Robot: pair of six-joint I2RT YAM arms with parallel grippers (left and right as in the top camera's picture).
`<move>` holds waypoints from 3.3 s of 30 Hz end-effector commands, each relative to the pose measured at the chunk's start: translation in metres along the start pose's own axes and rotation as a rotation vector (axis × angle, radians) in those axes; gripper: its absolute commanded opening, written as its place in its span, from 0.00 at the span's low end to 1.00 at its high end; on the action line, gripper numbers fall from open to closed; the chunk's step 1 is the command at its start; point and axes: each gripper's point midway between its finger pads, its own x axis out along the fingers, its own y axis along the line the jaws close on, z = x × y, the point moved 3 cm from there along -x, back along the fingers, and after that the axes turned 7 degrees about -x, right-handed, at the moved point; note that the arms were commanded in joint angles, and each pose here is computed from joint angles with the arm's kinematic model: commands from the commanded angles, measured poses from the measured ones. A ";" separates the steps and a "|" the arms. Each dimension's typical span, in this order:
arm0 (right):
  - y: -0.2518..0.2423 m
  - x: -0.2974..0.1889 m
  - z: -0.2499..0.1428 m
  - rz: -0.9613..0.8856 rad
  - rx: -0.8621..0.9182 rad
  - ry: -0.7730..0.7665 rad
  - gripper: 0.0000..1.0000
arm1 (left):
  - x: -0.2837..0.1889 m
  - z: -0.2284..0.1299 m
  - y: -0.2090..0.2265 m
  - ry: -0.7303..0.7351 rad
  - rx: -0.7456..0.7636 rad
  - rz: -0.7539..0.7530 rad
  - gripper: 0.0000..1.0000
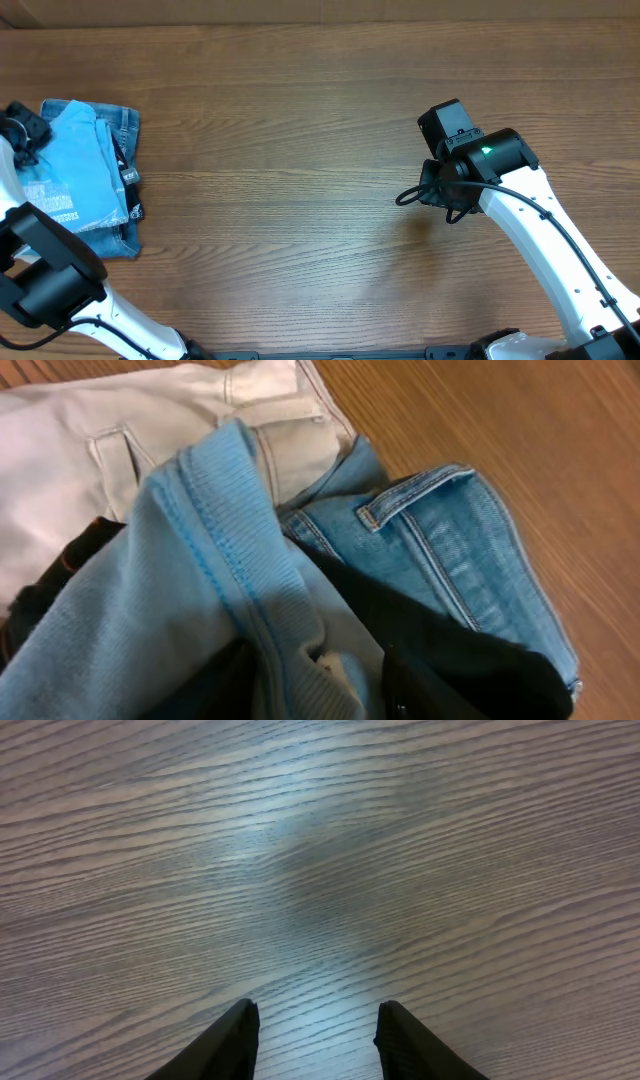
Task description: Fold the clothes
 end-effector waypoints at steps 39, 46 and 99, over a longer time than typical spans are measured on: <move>-0.023 -0.119 0.077 0.293 -0.072 -0.631 1.00 | -0.286 -0.169 -0.116 0.056 0.740 -0.334 1.00; -0.045 -0.152 0.021 0.314 -0.055 -0.787 1.00 | -0.323 -0.195 -0.070 -0.137 0.758 -0.439 1.00; -0.075 -0.061 -0.067 0.213 -0.099 -1.209 1.00 | -0.335 -0.286 0.050 -0.121 0.754 -0.431 1.00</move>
